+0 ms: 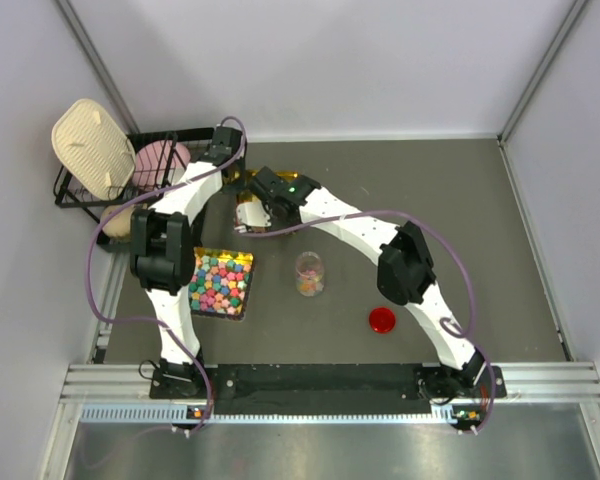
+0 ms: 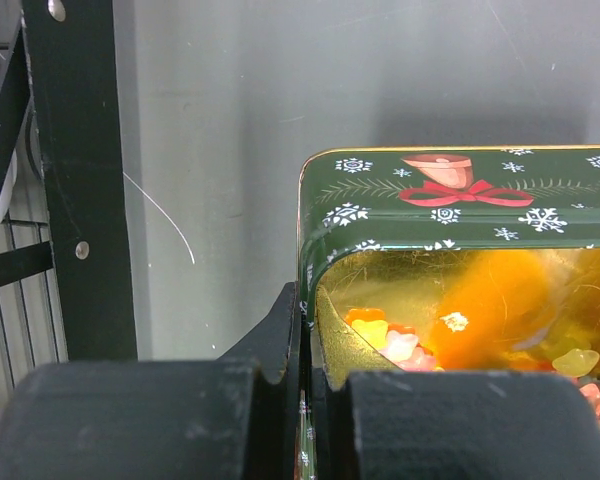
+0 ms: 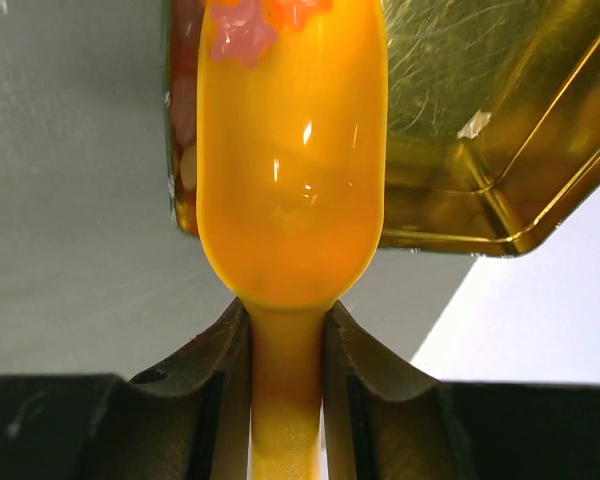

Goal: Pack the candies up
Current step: Scoop the fake candies from the storage box, then place the fake candies in the packing bottle.

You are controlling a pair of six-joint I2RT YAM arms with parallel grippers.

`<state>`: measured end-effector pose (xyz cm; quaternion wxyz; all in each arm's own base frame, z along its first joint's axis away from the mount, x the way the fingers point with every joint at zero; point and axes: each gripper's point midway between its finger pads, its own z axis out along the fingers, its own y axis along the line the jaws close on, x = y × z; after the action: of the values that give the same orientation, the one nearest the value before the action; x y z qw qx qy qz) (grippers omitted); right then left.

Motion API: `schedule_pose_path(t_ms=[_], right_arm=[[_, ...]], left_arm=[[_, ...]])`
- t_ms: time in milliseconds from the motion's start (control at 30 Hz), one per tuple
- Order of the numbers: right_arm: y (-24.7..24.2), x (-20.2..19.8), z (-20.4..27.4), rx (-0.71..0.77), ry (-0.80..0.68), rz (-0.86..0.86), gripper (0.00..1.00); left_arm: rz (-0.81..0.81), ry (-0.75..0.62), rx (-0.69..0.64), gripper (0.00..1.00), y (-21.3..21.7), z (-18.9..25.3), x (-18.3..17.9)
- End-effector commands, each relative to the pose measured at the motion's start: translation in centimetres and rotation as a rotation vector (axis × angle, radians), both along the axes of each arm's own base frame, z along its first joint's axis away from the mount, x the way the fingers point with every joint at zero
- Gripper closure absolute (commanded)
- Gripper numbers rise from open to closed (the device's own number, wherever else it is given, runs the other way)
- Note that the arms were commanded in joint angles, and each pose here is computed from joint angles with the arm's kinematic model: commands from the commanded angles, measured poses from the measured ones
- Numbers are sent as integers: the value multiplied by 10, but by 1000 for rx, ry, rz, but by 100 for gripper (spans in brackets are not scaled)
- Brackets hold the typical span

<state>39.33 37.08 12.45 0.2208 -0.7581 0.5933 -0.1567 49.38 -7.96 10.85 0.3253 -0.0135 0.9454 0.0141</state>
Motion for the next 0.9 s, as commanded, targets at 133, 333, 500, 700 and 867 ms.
schedule_pose_path(t_ms=[133, 333, 500, 700, 867], right_arm=[[21, 22, 5, 218, -29, -123, 100], [27, 19, 4, 256, -3, -117, 100], [33, 17, -4, 280, 30, -116, 100], [37, 12, -4, 346, 74, -159, 100], [31, 14, 5, 449, 111, -222, 100]], left_arm=[[-48, -61, -135, 100, -28, 22, 12], [-55, -53, -145, 100, -30, 19, 12], [-60, -52, -148, 100, -31, 20, 11], [-62, -48, -143, 100, -30, 19, 11], [-61, -44, -141, 100, -29, 17, 10]])
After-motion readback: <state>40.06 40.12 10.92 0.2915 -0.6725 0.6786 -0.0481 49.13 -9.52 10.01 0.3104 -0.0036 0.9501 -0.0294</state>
